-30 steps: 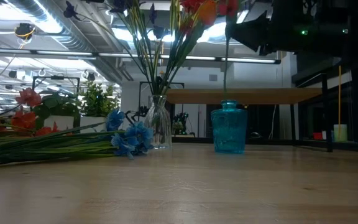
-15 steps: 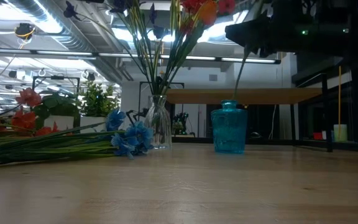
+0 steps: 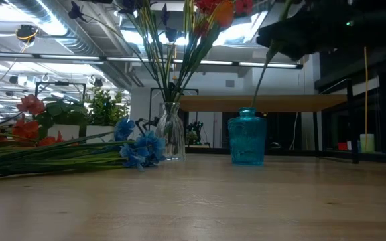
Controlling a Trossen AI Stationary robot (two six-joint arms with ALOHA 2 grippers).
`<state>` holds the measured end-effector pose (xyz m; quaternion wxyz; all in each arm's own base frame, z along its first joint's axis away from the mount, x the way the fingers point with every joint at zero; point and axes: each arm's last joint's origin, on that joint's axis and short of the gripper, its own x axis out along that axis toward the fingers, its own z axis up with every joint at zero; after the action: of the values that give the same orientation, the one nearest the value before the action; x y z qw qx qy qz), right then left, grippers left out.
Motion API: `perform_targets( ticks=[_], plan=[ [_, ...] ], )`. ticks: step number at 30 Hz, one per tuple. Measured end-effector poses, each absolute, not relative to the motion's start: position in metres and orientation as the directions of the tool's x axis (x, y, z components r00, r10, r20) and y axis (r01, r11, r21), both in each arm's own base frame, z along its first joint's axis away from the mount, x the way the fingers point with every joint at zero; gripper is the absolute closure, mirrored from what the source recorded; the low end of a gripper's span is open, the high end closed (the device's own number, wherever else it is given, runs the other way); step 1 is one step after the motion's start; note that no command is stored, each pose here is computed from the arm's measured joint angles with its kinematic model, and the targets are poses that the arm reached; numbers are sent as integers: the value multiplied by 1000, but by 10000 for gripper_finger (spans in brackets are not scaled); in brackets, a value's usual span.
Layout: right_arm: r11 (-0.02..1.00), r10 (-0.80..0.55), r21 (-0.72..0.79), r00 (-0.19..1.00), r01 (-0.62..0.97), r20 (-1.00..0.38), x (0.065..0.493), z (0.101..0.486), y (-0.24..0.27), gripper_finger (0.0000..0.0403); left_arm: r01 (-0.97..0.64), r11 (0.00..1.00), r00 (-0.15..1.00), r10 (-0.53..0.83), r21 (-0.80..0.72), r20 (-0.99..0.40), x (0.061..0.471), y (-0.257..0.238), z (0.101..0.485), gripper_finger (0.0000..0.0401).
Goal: Pick and place flowers into a vace then onto a shelf
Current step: Put the red flower into the blue vase
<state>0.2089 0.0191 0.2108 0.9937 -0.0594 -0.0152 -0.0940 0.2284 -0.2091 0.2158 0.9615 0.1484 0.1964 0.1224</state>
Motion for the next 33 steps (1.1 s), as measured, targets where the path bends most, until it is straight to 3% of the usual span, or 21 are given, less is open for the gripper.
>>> perform_targets(
  ticks=[13, 33],
  plan=[
    [993, -82, -88, 996, 79, -32, 186, 219, 36, 211, -177, 926, 893, 294, 333, -341, 228, -209, 216, 274],
    [996, -27, -84, 992, 17, -123, 160, 222, 39, 211, -149, 936, 894, 265, 318, -360, 228, -210, 215, 274]
  ],
)
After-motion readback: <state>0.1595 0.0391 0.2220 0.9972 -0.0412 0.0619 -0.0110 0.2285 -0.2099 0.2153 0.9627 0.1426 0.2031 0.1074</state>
